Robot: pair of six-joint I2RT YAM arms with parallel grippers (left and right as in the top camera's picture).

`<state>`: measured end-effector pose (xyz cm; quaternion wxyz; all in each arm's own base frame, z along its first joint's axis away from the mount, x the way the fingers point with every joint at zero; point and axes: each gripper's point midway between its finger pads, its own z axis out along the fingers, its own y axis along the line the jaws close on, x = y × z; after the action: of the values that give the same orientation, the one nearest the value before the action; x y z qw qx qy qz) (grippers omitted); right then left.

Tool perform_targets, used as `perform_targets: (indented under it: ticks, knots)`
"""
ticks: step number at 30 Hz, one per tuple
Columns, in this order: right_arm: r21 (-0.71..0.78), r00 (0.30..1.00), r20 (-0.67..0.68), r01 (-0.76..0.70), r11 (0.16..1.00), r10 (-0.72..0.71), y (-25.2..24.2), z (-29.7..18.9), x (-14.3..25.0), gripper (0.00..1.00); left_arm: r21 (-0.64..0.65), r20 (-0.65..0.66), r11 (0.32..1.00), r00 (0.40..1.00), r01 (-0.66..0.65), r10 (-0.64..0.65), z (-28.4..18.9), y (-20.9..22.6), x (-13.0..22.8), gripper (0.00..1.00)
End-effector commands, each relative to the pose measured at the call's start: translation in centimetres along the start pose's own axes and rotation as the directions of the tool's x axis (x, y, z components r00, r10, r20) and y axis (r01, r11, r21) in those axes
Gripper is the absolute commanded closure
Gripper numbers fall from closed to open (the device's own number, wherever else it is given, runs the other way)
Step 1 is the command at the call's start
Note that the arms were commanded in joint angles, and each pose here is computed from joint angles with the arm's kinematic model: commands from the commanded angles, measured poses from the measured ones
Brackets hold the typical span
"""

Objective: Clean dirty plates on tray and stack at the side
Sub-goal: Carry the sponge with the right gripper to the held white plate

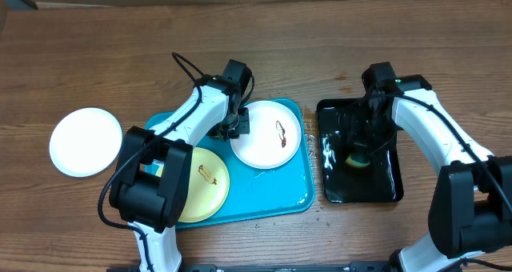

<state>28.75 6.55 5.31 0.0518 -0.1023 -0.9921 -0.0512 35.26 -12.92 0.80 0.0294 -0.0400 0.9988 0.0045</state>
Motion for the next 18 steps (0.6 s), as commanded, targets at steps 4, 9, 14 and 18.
perform_targets:
  ticks: [4, 9, 14, 18]
  knots:
    - [-0.177, 0.987, 0.103, 0.139, 0.974, -0.122, 4.3, -5.0, -1.3, 0.96, -0.066, -0.026, 0.997, 0.999, 0.035, -0.037, 1.1, 1.7, 0.6, 0.96]
    - [-0.259, 0.964, 0.167, 0.248, 0.934, -0.209, 8.2, -7.1, -1.4, 0.96, -0.065, -0.025, 0.997, 0.999, 0.036, -0.038, 1.1, 1.7, 0.6, 0.95]
    - [-0.282, 0.904, 0.264, 0.407, 0.869, -0.337, 13.6, -7.2, -0.8, 0.96, -0.063, -0.02, 0.997, 0.999, 0.037, -0.038, 1.1, 1.6, 0.5, 0.95]
    - [-0.207, 0.823, 0.385, 0.519, 0.829, -0.419, 17.7, -7.3, -0.7, 0.96, -0.063, -0.02, 0.997, 0.999, 0.037, -0.038, 1.1, 1.6, 0.5, 0.95]
